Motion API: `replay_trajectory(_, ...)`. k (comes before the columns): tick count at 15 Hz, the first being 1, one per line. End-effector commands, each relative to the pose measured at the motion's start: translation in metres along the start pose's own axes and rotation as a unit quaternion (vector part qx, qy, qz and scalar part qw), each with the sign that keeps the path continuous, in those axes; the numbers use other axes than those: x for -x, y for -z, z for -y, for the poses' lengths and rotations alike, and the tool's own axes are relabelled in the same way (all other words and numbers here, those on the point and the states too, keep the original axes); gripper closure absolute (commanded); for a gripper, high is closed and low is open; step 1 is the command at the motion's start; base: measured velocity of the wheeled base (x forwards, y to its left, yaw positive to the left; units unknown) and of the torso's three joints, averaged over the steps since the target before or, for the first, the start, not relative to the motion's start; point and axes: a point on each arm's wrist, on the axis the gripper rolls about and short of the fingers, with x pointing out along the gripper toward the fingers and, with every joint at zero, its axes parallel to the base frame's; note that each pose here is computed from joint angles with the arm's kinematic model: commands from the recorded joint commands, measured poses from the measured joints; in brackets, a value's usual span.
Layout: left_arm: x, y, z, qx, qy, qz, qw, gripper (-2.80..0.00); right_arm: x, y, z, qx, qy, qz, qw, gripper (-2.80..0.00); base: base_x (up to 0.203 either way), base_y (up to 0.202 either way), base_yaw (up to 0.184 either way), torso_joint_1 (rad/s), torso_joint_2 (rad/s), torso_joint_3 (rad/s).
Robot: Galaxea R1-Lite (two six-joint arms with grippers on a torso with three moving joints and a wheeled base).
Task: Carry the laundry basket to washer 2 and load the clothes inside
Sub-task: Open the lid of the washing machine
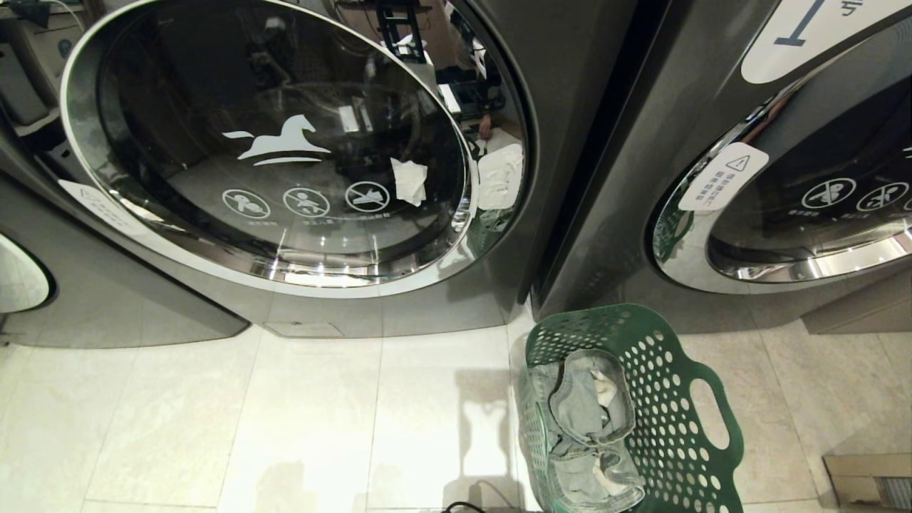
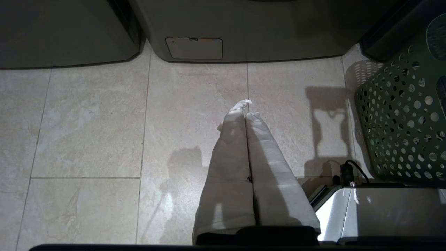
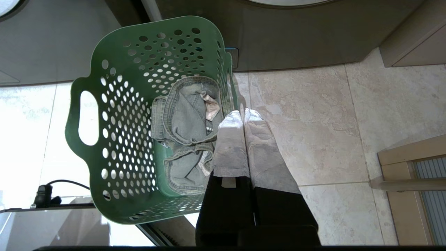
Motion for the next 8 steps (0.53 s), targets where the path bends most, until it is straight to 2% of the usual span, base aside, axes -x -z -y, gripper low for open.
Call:
replay_trajectory(1, -0.0001, 0.0001, 0.0000, 0.000, 0.000, -0.001, 1.0000, 0.00, -0.0001, -0.0001, 0.0000, 0.000, 0.000, 0.000, 1.000, 0.00, 0.000, 0.000, 0.000, 0.000, 0.00, 0.000)
replay_trajectory(8, -0.0001, 0.0001, 0.0000, 0.000, 0.000, -0.001, 1.0000, 0.00, -0.0001, -0.0001, 0.0000, 0.000, 0.000, 0.000, 1.000, 0.00, 0.000, 0.000, 0.000, 0.000, 0.00, 0.000)
